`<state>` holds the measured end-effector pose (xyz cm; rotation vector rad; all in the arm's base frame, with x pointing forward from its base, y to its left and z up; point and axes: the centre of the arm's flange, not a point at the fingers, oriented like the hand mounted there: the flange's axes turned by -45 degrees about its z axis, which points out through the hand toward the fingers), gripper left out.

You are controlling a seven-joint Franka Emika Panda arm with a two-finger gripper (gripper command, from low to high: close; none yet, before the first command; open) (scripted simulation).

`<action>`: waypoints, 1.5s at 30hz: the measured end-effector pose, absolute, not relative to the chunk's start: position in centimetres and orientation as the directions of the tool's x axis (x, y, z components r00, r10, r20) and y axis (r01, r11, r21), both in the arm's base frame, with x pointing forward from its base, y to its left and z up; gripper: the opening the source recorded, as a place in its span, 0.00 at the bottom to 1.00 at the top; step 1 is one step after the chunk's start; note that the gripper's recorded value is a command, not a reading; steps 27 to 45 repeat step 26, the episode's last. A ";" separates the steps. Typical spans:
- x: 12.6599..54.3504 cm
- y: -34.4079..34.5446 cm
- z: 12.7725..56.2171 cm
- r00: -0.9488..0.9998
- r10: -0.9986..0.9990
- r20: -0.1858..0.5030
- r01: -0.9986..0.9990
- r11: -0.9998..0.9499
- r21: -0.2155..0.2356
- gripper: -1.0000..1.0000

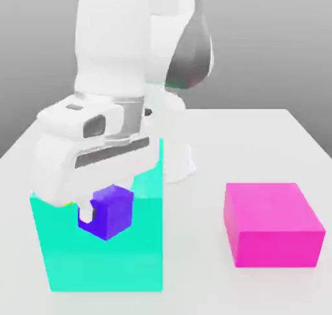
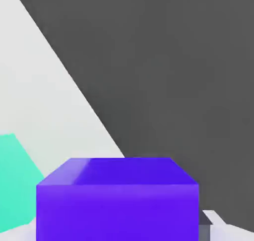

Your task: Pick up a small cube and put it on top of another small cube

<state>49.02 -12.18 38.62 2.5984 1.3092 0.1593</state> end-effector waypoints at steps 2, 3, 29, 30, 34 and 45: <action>48.2 -15.1 40.7 0.618 0.786 -0.020 0.760 -0.591 0.270 0.00; 47.5 -16.1 41.4 0.618 0.786 -0.024 0.762 -0.591 0.264 0.00; 30.1 -17.6 41.5 0.334 0.943 0.000 0.943 -0.334 -0.002 1.00; 30.1 -17.6 41.5 0.334 0.943 0.000 0.943 -0.334 -0.002 1.00; 30.1 -17.6 41.5 0.334 0.943 0.000 0.943 -0.334 -0.002 1.00; 30.1 -17.6 41.5 0.334 0.943 0.000 0.943 -0.334 -0.002 1.00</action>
